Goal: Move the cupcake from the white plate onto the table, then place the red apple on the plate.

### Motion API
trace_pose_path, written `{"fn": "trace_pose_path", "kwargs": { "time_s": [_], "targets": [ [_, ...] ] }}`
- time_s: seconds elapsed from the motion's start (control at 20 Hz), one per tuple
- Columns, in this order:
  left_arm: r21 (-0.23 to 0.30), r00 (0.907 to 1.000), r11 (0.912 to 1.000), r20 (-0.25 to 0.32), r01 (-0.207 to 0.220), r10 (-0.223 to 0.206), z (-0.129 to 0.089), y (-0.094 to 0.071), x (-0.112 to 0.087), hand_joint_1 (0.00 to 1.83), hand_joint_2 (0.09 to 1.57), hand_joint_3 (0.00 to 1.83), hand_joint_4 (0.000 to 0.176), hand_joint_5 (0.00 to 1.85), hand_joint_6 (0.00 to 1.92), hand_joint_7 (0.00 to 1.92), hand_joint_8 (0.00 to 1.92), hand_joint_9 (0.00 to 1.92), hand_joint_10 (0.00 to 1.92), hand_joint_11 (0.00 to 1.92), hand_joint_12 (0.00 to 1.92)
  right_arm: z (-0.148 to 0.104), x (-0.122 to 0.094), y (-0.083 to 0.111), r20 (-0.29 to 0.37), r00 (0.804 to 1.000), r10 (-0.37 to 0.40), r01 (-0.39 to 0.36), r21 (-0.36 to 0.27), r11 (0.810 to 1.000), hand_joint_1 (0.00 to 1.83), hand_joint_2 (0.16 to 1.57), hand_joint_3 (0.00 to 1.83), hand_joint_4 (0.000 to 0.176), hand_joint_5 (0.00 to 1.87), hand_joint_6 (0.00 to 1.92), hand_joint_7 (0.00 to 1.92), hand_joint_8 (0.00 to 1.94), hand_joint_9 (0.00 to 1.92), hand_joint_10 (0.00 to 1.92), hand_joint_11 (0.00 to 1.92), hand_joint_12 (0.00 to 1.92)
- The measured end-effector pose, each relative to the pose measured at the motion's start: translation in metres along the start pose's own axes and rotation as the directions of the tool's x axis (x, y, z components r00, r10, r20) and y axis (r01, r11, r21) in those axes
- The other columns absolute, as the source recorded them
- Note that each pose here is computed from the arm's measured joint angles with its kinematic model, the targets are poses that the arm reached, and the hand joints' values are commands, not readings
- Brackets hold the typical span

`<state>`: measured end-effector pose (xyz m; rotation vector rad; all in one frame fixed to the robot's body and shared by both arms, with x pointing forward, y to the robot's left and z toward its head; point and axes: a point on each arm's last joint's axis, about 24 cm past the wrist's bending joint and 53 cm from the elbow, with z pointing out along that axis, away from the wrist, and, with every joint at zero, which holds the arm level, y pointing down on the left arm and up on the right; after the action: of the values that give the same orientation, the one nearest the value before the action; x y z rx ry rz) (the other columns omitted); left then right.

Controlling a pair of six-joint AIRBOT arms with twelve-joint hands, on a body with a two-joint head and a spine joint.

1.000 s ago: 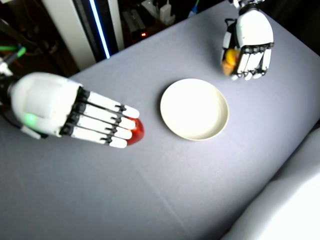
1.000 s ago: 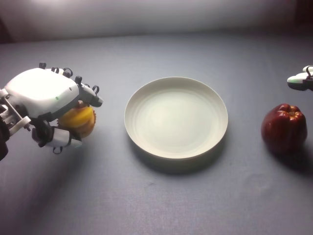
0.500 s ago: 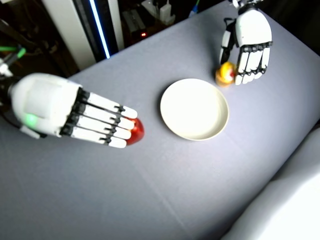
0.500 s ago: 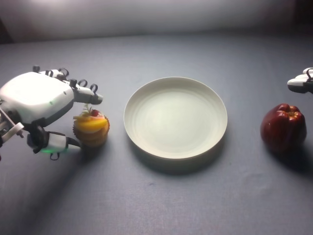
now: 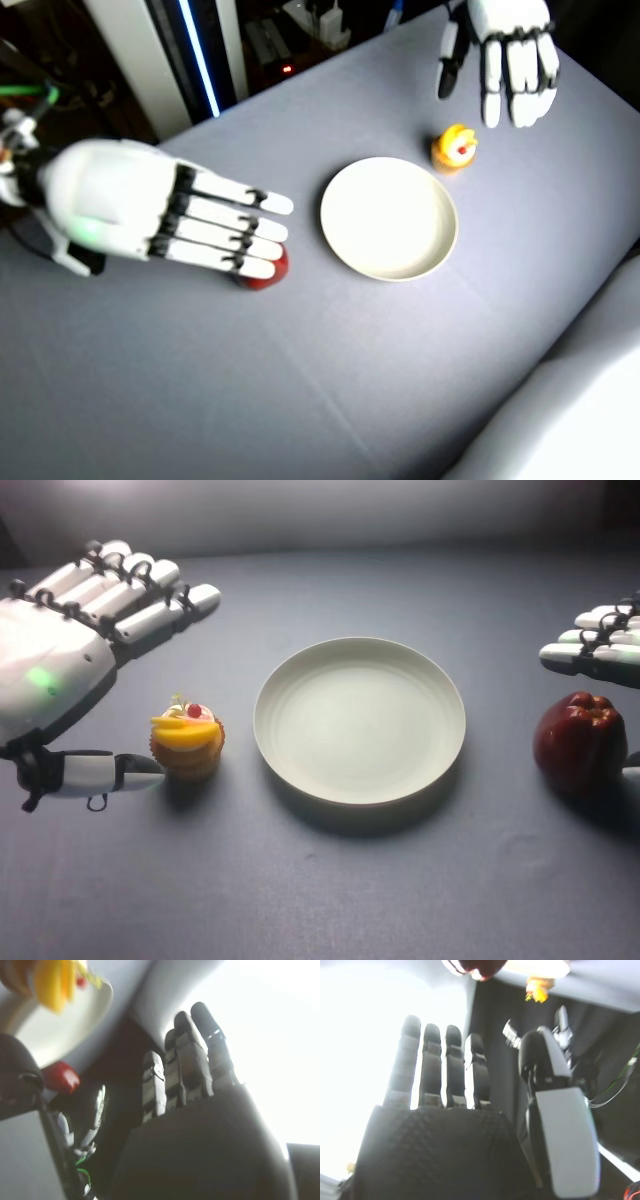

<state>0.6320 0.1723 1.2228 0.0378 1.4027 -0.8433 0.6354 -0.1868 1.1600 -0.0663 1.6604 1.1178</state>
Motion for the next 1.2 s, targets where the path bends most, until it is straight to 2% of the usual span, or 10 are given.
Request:
{"fn": "trace_pose_path", "kwargs": {
  "time_s": [0.2, 0.35, 0.45, 0.5, 0.55, 0.6, 0.65, 0.8, 0.95, 1.2],
  "targets": [
    [0.017, 0.9993, 0.9997, 0.033, 0.017, -0.017, -0.003, -0.005, -0.007, 0.82, 0.86, 0.0, 0.112, 0.15, 0.01, 0.12, 0.01, 0.11, 0.01, 0.16, 0.09, 0.016, 0.014, -0.018, -0.071, 0.997, -0.027, 0.031, 0.052, 0.998, 0.94, 1.02, 0.0, 0.011, 0.21, 0.0, 0.29, 0.0, 0.27, 0.01, 0.23, 0.08],
    [0.033, 0.9991, 0.999, 0.028, 0.03, -0.031, -0.005, -0.009, -0.005, 0.85, 0.85, 0.0, 0.091, 0.18, 0.0, 0.15, 0.0, 0.13, 0.0, 0.16, 0.12, 0.027, 0.025, -0.039, -0.115, 0.993, -0.028, 0.041, 0.114, 0.993, 0.96, 0.95, 0.0, 0.046, 0.26, 0.0, 0.32, 0.0, 0.33, 0.01, 0.29, 0.13],
    [0.026, 0.9985, 0.999, 0.04, 0.037, -0.038, -0.007, -0.006, -0.006, 0.88, 0.86, 0.0, 0.077, 0.19, 0.0, 0.16, 0.0, 0.14, 0.01, 0.15, 0.13, 0.033, 0.026, -0.041, -0.118, 0.993, -0.031, 0.045, 0.122, 0.991, 1.04, 0.95, 0.0, 0.053, 0.37, 0.01, 0.48, 0.01, 0.56, 0.0, 0.31, 0.75],
    [0.018, 0.9983, 0.999, 0.041, 0.042, -0.042, -0.009, -0.004, -0.006, 0.88, 0.86, 0.0, 0.086, 0.2, 0.01, 0.17, 0.01, 0.16, 0.01, 0.15, 0.13, 0.035, 0.027, -0.041, -0.117, 0.993, -0.026, 0.04, 0.121, 0.992, 1.02, 0.98, 0.0, 0.0, 0.52, 0.01, 0.61, 0.02, 0.68, 0.03, 0.37, 0.91],
    [0.01, 0.9978, 0.9987, 0.042, 0.05, -0.051, -0.01, -0.003, -0.005, 0.86, 0.88, 0.0, 0.095, 0.23, 0.01, 0.2, 0.01, 0.17, 0.0, 0.12, 0.24, 0.037, 0.026, -0.039, -0.111, 0.994, -0.024, 0.037, 0.115, 0.993, 1.13, 1.01, 0.0, 0.0, 0.71, 0.01, 0.75, 0.04, 0.8, 0.06, 0.43, 0.88],
    [0.003, 0.9977, 0.9985, 0.04, 0.054, -0.054, -0.012, 0.0, -0.004, 0.86, 0.89, 0.0, 0.103, 0.25, 0.01, 0.2, 0.0, 0.16, 0.0, 0.05, 0.4, 0.039, 0.024, -0.035, -0.102, 0.994, -0.026, 0.036, 0.102, 0.994, 1.16, 1.08, 0.0, 0.0, 0.94, 0.74, 0.88, 0.04, 0.9, 0.08, 0.54, 0.82],
    [-0.002, 0.9971, 0.9981, 0.043, 0.062, -0.062, -0.014, 0.002, -0.004, 0.83, 0.9, 0.0, 0.107, 0.25, 0.0, 0.2, 0.0, 0.16, 0.0, 0.01, 0.53, 0.04, 0.022, -0.033, -0.097, 0.995, -0.027, 0.036, 0.095, 0.995, 1.22, 1.11, 0.0, 0.0, 1.07, 0.71, 0.91, 0.94, 1.09, 0.19, 0.69, 0.94],
    [-0.021, 0.9941, 0.9959, 0.065, 0.088, -0.087, -0.021, 0.01, -0.01, 0.8, 0.92, 0.0, 0.094, 0.28, 0.0, 0.25, 0.01, 0.19, 0.01, 0.0, 0.65, 0.044, 0.017, -0.027, -0.088, 0.995, -0.036, 0.043, 0.077, 0.996, 1.25, 1.13, 0.0, 0.0, 1.03, 0.74, 0.89, 1.35, 0.87, 1.28, 0.77, 1.56],
    [-0.014, 0.9926, 0.996, 0.086, 0.088, -0.086, -0.022, 0.009, -0.016, 0.8, 0.92, 0.0, 0.116, 0.29, 0.0, 0.27, 0.0, 0.19, 0.01, 0.0, 0.65, 0.052, 0.002, -0.009, -0.04, 0.999, -0.032, 0.033, 0.026, 0.999, 1.26, 1.08, 0.0, 0.0, 1.18, 0.49, 0.98, 1.16, 0.94, 0.92, 0.77, 1.26],
    [-0.006, 0.9928, 0.9963, 0.084, 0.086, -0.085, -0.021, 0.007, -0.015, 0.82, 0.92, 0.0, 0.099, 0.3, 0.0, 0.26, 0.0, 0.21, 0.0, 0.0, 0.67, 0.097, -0.036, 0.061, 0.113, 0.994, -0.009, 0.031, -0.194, 0.981, 1.35, 1.11, 0.0, 0.0, 1.13, 0.57, 0.92, 1.21, 0.82, 1.23, 0.65, 1.2]
  ]
}}
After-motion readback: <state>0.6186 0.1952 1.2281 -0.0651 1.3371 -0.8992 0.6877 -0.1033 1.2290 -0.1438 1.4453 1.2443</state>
